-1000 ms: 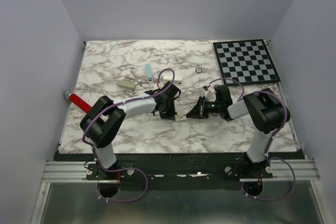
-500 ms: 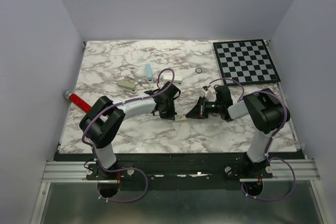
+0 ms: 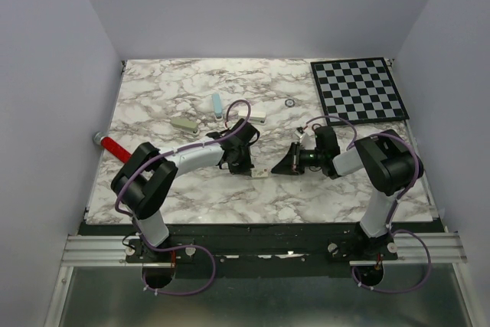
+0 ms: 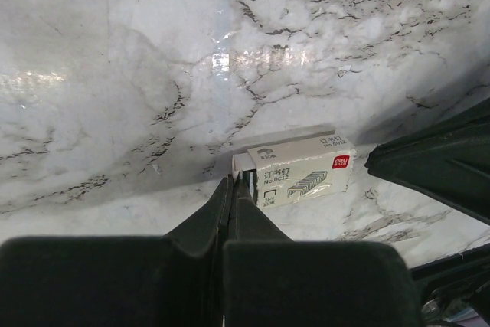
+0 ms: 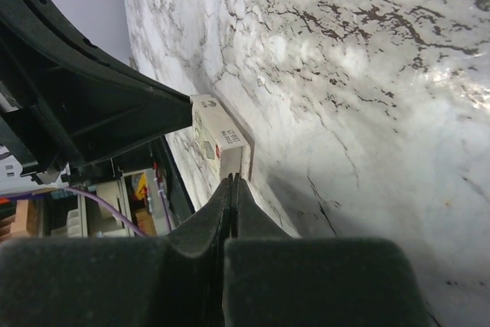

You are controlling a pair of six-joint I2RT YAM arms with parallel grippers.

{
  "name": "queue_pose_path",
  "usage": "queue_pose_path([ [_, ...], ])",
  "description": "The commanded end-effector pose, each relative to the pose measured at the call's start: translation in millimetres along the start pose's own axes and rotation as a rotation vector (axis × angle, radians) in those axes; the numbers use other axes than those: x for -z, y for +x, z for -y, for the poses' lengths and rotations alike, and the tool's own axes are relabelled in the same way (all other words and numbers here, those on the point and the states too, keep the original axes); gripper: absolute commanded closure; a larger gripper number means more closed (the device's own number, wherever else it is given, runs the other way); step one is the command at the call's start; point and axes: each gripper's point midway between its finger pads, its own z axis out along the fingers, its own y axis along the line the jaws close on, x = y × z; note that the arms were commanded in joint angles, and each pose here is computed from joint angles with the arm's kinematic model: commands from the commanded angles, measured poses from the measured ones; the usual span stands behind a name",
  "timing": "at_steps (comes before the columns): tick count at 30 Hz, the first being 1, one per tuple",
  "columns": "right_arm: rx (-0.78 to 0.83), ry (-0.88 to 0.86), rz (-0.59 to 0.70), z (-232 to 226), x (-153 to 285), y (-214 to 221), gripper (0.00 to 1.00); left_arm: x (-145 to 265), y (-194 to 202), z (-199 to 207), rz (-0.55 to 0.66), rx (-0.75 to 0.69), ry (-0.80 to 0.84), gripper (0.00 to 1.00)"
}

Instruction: Load the staples into the stapler

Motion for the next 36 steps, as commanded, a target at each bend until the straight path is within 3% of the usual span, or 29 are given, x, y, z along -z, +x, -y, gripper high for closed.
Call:
queue_pose_path([
  [1,0.038,-0.003,0.009,-0.7,3.0,-0.7,0.84,4.8,-1.3,-2.7,0.013,-0.006,0.001,1.0],
  [6,0.021,0.01,-0.001,4.5,1.1,2.4,0.68,-1.4,7.3,-0.8,-0.022,0.028,0.038,1.0],
  [10,0.025,0.027,-0.018,6.5,-3.9,5.4,0.62,-2.6,6.3,-0.2,-0.02,0.032,0.046,1.0],
  [36,0.007,-0.009,-0.058,0.3,-22.8,5.7,0.66,-2.6,3.0,5.2,-0.016,0.022,0.058,1.0],
])
